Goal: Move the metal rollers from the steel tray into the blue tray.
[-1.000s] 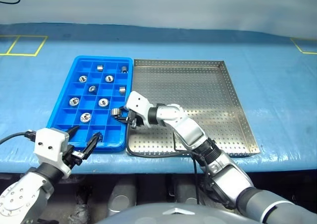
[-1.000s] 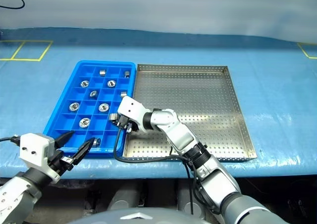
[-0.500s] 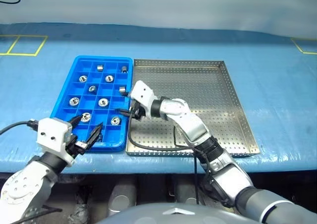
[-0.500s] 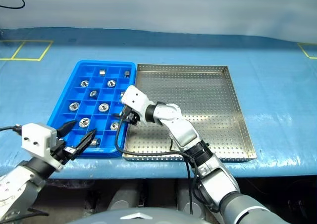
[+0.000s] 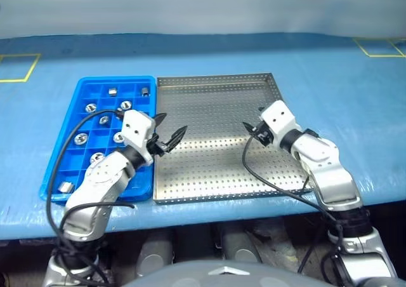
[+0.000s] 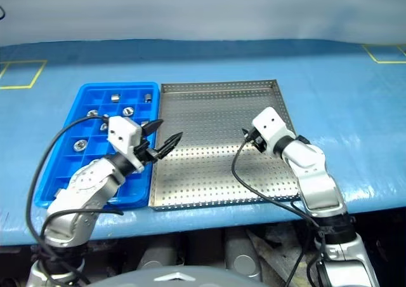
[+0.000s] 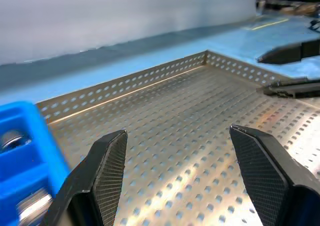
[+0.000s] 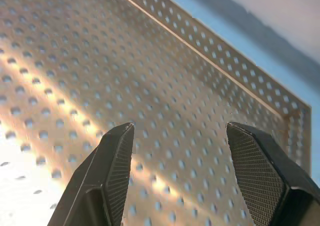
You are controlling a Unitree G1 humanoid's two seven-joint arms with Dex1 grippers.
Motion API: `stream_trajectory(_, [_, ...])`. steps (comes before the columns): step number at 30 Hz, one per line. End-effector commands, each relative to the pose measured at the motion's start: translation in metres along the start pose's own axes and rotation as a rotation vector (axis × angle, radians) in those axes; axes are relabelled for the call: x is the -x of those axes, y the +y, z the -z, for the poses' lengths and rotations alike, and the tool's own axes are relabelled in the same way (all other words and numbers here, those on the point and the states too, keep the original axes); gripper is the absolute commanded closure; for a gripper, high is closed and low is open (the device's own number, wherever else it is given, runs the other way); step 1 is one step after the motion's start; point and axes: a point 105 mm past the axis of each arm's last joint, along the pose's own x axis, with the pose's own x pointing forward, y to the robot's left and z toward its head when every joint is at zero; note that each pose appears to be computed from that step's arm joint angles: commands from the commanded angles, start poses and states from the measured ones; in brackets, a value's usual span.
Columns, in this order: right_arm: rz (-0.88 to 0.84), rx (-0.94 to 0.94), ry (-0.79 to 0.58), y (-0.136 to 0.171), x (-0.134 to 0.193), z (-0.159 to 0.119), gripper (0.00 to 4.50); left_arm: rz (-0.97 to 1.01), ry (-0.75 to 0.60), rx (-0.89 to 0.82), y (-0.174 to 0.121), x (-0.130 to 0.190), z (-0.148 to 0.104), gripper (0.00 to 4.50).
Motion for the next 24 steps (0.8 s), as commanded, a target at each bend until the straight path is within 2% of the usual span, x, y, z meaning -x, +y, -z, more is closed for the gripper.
stream_trajectory(1, [0.021, -0.026, -0.035, -0.004, 0.011, -0.008, 1.40, 0.006, -0.006, -0.033, -0.001, -0.008, 0.005, 0.91])
stream_trajectory(7, [-0.018, -0.070, -0.058, 0.007, 0.013, -0.008, 1.40, 0.006, 0.022, -0.052, -0.004, -0.009, 0.016, 0.91])
stream_trajectory(24, [-0.042, -0.054, -0.101, 0.011, 0.008, -0.017, 1.40, -0.033, -0.005, -0.062, 0.001, -0.012, 0.015, 0.91])
